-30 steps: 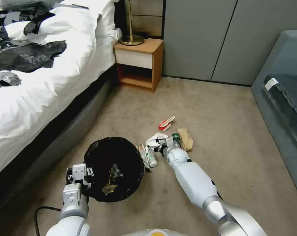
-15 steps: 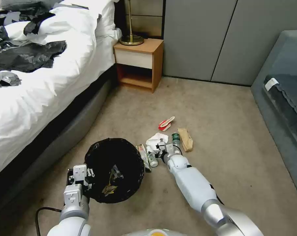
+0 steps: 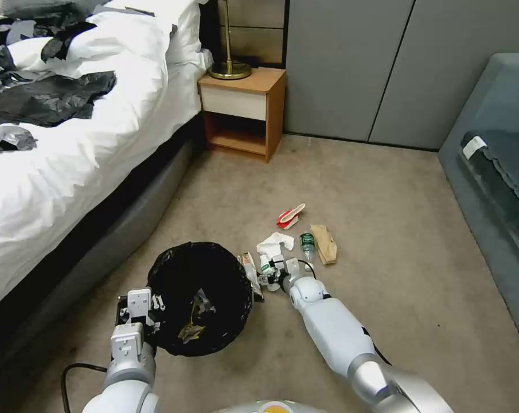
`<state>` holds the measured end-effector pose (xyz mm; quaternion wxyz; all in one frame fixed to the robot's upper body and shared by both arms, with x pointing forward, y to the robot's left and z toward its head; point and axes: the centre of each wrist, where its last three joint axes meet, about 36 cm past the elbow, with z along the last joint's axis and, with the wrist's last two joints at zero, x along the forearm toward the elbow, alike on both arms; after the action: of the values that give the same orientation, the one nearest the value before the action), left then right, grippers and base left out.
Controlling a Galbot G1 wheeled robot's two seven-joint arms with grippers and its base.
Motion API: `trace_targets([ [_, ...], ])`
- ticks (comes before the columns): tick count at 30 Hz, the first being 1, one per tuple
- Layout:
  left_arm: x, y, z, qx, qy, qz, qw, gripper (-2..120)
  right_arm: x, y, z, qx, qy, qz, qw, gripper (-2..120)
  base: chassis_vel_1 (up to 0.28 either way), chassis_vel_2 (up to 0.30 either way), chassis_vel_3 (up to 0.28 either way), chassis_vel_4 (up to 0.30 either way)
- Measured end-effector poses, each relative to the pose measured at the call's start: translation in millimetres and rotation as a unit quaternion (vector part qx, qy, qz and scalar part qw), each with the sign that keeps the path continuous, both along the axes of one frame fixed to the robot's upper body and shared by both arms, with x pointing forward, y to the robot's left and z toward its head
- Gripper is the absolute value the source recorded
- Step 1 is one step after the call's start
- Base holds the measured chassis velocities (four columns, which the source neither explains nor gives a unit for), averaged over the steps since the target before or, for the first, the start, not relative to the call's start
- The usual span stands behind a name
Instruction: Pick up the trash bin, then pick up the garbage from the floor and place it into the trash bin.
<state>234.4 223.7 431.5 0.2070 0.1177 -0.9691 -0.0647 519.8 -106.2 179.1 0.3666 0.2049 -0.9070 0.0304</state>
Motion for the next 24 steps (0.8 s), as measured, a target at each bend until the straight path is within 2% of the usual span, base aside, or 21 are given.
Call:
trace_targets([
  [4, 2, 0, 1, -0.002, -0.003, -0.001, 1.0, 1, -6, -2, -5, -0.004, 0.0, -0.005, 1.0, 81, 0.0, 0.0, 0.0, 0.0],
  [5, 2, 0, 1, -0.002, -0.003, -0.001, 1.0, 1, -6, -2, -5, -0.004, 0.0, -0.005, 1.0, 81, 0.0, 0.0, 0.0, 0.0],
  [8, 2, 1, -2, -0.001, 0.001, -0.004, 1.0, 1, -8, -7, -8, -0.007, -0.002, -0.013, 1.0, 65, 0.0, 0.0, 0.0, 0.0],
  [9, 2, 1, -2, -0.001, 0.001, -0.004, 1.0, 1, -8, -7, -8, -0.007, -0.002, -0.013, 1.0, 65, 0.0, 0.0, 0.0, 0.0],
  [11, 4, 0, -1, -0.001, 0.0, -0.005, 1.0, 1, -9, -8, -9, -0.009, -0.003, -0.014, 1.0, 54, 0.0, 0.0, 0.0, 0.0],
  [12, 4, 0, -1, -0.001, 0.0, -0.005, 1.0, 1, -9, -8, -9, -0.009, -0.003, -0.014, 1.0, 54, 0.0, 0.0, 0.0, 0.0],
  [14, 5, 0, -2, -0.001, 0.001, -0.007, 1.0, 1, -9, -10, -9, -0.01, -0.005, -0.016, 1.0, 44, 0.0, 0.0, 0.0, 0.0],
  [24, 5, -2, -4, -0.002, 0.006, -0.01, 0.9999, 1, -8, -16, -7, -0.015, -0.014, -0.017, 1.0, 23, 0.0, 0.0, 0.0, 0.0],
])
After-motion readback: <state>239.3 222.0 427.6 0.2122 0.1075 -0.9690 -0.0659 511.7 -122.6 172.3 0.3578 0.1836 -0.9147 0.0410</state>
